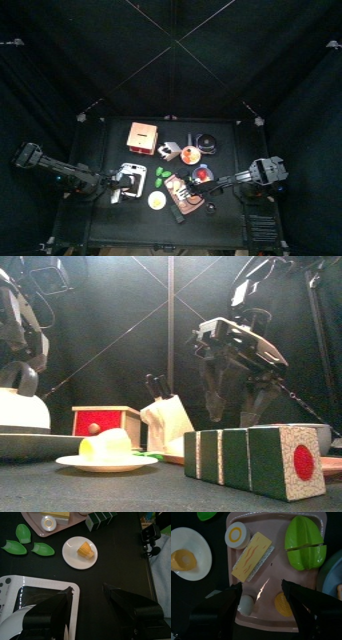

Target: Grab corn bottom

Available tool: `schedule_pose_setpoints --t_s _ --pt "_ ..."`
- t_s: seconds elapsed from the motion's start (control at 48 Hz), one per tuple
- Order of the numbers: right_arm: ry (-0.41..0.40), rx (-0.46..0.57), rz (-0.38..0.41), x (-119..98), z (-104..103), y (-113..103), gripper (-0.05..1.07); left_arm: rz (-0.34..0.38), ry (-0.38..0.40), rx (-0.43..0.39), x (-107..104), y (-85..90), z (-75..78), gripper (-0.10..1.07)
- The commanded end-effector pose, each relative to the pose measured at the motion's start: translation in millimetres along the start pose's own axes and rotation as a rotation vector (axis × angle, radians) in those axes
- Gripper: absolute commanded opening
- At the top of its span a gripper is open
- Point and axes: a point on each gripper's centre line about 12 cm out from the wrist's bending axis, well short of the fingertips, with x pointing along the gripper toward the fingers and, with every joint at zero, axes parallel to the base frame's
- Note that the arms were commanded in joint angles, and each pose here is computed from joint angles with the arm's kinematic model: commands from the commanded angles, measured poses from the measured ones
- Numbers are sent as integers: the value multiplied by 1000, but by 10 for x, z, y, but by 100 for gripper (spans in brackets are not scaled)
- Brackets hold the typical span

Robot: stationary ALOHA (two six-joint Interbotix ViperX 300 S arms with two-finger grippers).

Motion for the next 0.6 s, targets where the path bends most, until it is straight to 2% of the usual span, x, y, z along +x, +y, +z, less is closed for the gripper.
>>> schedule_pose_setpoints --t_s 0.0,0.417,0.583 --pt "-30 -16 65 -148 50 210 95 -11 -32 1 -18 -24 80 88" --pt "-78 -104 155 -54 35 947 95 -59 -152 22 -154 -93 209 88" --pt "-120 -153 161 6 56 1205 95 -71 -153 32 -159 -122 195 88"
